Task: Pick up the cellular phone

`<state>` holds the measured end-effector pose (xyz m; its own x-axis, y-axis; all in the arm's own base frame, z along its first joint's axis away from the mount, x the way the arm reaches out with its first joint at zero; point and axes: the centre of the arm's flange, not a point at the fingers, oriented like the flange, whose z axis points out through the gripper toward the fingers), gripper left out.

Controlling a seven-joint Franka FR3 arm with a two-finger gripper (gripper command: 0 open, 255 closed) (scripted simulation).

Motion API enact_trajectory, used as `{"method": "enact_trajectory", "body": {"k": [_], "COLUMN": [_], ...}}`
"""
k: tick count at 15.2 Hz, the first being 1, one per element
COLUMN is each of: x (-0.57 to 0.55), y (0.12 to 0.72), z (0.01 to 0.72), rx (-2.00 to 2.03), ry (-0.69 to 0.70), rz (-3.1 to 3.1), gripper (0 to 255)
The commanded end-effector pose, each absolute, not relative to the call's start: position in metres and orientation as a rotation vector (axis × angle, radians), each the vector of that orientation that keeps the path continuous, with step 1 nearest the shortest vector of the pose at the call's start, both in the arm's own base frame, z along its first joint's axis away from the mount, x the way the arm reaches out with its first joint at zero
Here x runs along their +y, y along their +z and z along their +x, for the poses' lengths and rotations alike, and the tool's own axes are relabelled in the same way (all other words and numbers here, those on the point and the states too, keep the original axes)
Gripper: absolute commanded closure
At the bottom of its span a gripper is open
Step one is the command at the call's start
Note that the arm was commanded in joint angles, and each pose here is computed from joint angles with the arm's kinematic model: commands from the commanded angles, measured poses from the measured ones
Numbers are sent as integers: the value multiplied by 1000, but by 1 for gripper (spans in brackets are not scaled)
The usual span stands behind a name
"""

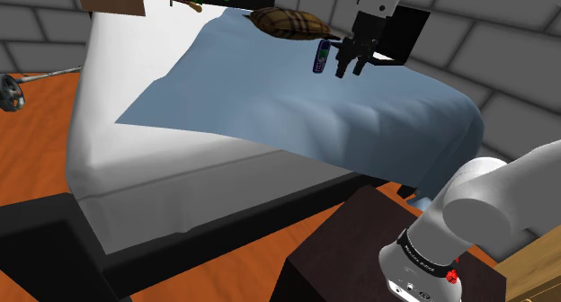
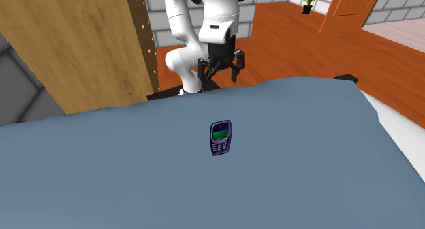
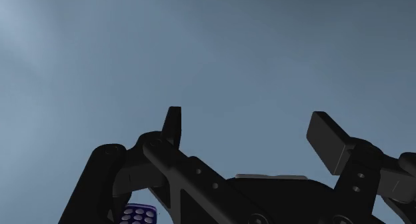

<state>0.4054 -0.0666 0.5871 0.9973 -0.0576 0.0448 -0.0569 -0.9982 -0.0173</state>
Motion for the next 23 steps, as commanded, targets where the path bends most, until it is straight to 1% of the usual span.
{"method": "enact_trajectory", "body": {"k": [1, 16, 23], "x": [-77, -173, -173], "y": [591, 640, 603], "z": [425, 568, 568], "rx": [97, 157, 157], "ry": [-91, -236, -236], "rz": [-3129, -3161, -3161], "gripper": [0, 0, 0]}}
